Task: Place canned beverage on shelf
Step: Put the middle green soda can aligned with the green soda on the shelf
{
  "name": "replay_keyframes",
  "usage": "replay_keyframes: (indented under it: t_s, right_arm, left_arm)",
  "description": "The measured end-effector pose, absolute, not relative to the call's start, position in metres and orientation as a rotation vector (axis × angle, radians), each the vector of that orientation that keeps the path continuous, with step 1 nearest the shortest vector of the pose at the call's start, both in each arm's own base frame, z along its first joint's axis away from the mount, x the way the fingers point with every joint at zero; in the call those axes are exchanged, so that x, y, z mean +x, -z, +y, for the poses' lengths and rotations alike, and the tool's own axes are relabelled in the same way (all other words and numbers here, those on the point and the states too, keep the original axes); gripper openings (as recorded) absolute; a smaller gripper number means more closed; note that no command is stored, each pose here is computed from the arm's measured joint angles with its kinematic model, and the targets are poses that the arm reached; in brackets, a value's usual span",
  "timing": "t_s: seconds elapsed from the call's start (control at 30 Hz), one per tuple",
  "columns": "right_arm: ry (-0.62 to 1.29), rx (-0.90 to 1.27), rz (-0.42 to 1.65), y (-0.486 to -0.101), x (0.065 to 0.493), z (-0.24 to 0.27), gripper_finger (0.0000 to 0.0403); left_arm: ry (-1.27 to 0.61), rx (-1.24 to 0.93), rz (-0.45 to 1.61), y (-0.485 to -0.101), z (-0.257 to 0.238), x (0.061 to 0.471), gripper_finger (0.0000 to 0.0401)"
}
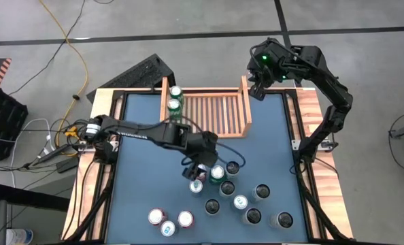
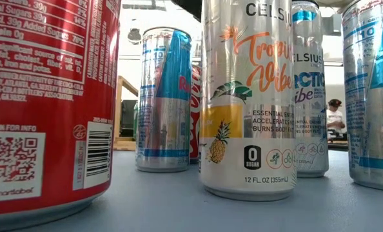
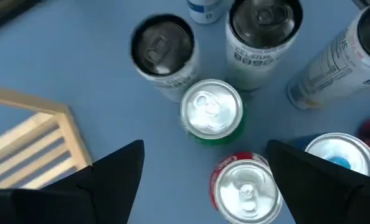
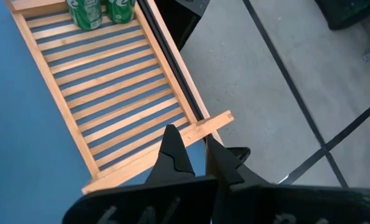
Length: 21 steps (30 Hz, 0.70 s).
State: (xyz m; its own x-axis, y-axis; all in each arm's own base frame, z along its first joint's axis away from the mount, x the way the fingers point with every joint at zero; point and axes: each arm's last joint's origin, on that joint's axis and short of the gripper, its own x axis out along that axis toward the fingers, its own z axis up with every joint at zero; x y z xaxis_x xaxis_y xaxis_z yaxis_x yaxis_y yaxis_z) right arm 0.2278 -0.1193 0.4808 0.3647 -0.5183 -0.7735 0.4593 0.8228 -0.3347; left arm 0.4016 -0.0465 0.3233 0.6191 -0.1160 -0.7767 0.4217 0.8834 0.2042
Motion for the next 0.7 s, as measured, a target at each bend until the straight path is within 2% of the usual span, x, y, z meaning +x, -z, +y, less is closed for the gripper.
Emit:
replay_keyframes:
  t_s: [0.23, 0.7]
  right_arm:
    - [0.635, -0.051, 1.014, -0.481, 0.228, -0.119, 0.0]
    - [0.632, -0.044, 1.009, -0.481, 0.229, -0.118, 0.0]
  left_arm:
    - [0.372, 0.31, 0.799, -0.304, -0.05, 0.423, 0.0323]
    - [0.39, 0.283, 0.877, -0.254, -0.053, 0.449, 0.0323]
